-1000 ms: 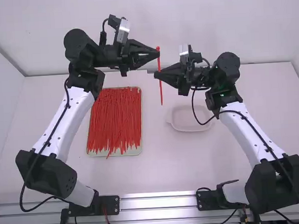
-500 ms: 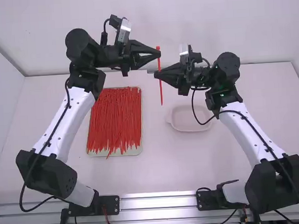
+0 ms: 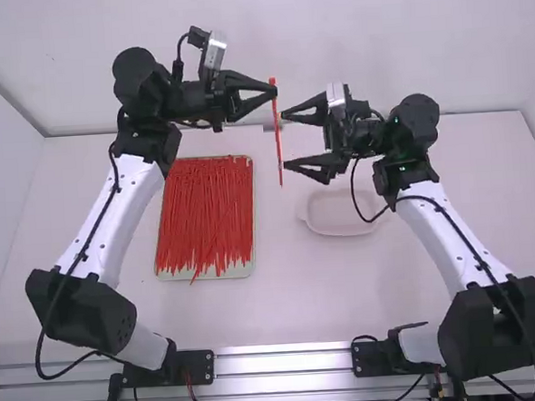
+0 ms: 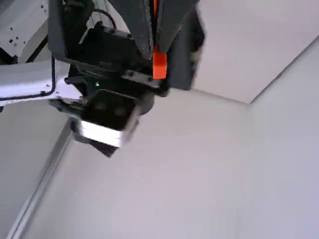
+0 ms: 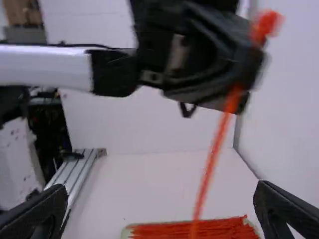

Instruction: Fasten the cable tie

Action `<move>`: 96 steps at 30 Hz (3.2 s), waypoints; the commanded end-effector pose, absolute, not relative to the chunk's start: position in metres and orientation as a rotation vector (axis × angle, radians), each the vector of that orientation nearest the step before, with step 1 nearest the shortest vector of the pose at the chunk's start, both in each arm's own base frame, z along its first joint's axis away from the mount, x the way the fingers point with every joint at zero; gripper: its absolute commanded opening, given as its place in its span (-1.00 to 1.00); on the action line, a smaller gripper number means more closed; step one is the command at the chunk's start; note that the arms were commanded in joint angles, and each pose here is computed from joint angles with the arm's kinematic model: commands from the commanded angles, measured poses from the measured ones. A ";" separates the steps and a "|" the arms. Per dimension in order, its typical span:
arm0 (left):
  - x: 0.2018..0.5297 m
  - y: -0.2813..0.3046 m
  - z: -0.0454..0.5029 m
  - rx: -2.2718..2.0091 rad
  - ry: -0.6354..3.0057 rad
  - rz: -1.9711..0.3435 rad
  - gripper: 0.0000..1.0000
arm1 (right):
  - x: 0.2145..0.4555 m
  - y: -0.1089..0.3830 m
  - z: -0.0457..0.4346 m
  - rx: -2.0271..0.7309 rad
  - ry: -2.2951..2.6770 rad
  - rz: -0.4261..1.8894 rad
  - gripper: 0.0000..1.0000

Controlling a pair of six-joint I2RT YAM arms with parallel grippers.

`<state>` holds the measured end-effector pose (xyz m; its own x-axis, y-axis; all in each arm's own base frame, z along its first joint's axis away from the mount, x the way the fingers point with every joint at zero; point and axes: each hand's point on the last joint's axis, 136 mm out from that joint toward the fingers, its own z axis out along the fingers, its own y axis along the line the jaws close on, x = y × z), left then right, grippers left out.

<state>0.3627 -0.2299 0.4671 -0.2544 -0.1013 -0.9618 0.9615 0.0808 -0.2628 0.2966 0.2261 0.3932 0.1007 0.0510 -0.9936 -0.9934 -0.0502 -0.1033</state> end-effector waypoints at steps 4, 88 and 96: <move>0.379 -0.207 0.478 0.842 1.398 -1.333 -0.96 | 0.287 0.212 0.395 -1.379 0.976 1.143 0.98; 0.458 -0.205 0.388 -0.174 2.228 -2.003 -0.95 | 0.256 0.249 0.328 -1.568 -0.165 0.259 0.21; 0.459 -0.204 0.385 -0.202 2.238 -1.995 -0.95 | 0.258 0.249 0.330 -1.567 -0.175 0.232 0.03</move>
<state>0.4620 -0.2026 0.3854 -0.9802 -0.1977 -0.0125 -0.0103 0.1136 -0.9935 0.2584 0.2502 0.3328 0.9669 0.2540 -0.0225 -0.0212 -0.0075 -0.9997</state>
